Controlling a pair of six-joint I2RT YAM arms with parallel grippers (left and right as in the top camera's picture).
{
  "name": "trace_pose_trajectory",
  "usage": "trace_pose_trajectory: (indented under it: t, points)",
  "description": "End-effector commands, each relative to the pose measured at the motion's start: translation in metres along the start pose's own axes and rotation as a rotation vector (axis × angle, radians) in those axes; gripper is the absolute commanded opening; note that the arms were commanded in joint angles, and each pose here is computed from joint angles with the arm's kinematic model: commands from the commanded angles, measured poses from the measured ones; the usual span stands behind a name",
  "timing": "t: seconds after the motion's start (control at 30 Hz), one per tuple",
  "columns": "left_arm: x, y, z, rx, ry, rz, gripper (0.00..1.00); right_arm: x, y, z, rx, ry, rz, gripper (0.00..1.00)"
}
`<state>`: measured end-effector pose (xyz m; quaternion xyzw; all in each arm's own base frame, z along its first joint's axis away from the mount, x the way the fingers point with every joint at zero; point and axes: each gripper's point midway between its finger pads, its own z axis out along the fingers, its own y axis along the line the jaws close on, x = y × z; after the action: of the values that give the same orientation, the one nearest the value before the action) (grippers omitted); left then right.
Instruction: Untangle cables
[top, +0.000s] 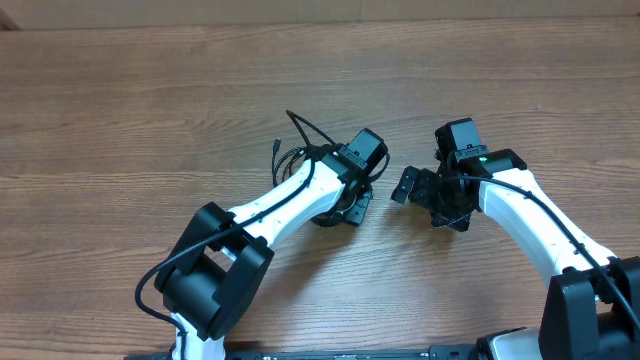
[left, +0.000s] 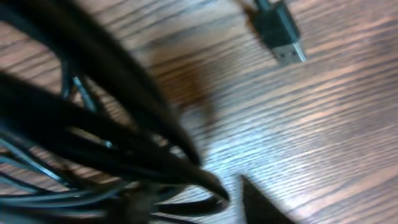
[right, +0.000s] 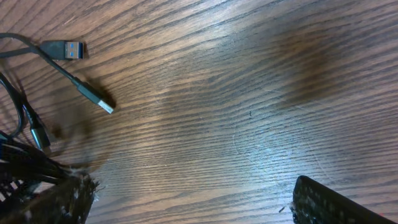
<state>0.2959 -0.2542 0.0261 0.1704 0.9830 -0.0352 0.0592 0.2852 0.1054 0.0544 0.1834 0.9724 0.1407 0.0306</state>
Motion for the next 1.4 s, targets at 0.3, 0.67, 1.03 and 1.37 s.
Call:
trace_pose_trajectory:
  t: [0.3,0.67,1.03,1.37]
  points:
    - [-0.024,0.019,-0.035,0.163,0.014,-0.038,0.35,0.001,0.001,-0.003,-0.013,-0.008,-0.003,1.00]
    - [-0.023,0.029,-0.035,0.144,0.025,-0.057,0.28,0.001,0.001,-0.003,-0.012,-0.009,-0.003,1.00]
    - [-0.008,0.040,-0.034,0.085,0.082,-0.063,0.36,0.001,0.001,-0.003,-0.012,-0.009,-0.003,1.00]
    - [0.004,0.041,-0.035,0.074,0.128,-0.063,0.40,0.001,0.001,-0.003,-0.013,-0.008,-0.003,1.00]
